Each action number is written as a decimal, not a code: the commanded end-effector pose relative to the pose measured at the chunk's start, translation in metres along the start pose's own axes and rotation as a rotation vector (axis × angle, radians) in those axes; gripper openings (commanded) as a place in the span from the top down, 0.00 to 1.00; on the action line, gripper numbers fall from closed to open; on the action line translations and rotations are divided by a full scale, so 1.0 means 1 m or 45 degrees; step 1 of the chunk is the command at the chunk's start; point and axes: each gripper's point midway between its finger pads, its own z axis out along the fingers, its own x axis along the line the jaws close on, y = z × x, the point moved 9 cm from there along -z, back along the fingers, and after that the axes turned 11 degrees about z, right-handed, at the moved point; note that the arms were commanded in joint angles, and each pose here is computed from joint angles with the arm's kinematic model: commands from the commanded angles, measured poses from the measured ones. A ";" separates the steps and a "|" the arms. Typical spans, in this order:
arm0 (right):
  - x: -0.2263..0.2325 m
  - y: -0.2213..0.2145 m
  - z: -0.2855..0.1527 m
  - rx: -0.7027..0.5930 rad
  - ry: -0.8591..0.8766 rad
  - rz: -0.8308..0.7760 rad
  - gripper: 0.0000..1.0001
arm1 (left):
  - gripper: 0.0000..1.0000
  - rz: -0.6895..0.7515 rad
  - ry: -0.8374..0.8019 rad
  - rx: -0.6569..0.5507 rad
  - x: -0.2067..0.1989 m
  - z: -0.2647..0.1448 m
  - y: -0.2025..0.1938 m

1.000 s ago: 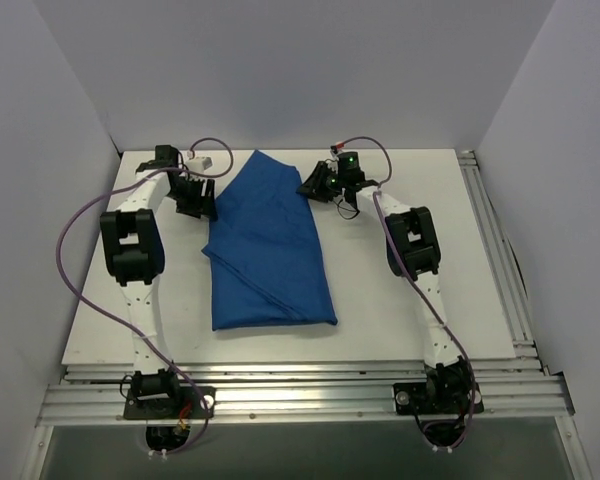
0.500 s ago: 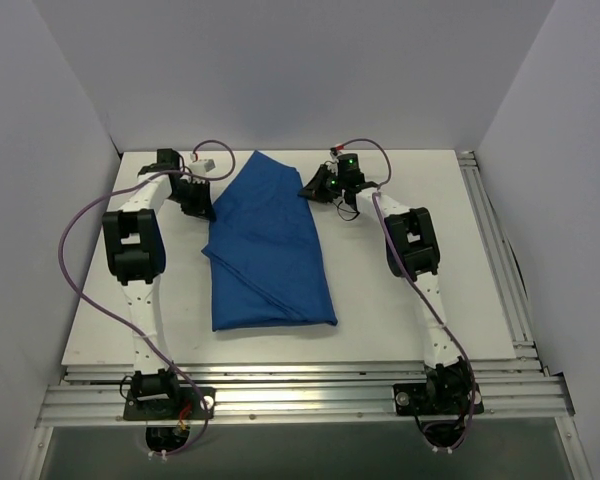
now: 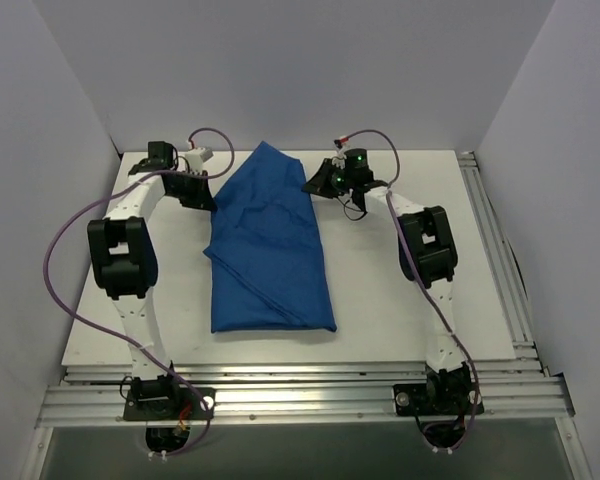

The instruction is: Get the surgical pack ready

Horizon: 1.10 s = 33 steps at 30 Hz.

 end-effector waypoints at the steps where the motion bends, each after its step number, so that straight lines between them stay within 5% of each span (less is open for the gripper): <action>1: 0.061 0.024 -0.036 -0.123 0.202 -0.179 1.00 | 0.98 0.149 -0.020 -0.169 -0.021 -0.039 0.030; 18: 0.081 -0.019 -0.130 -0.239 0.308 -0.407 1.00 | 0.98 0.388 -0.131 -0.187 -0.063 -0.086 0.000; 33: 0.066 -0.137 -0.171 -0.101 0.145 -0.478 1.00 | 0.88 0.453 -0.247 -0.094 -0.087 -0.090 -0.048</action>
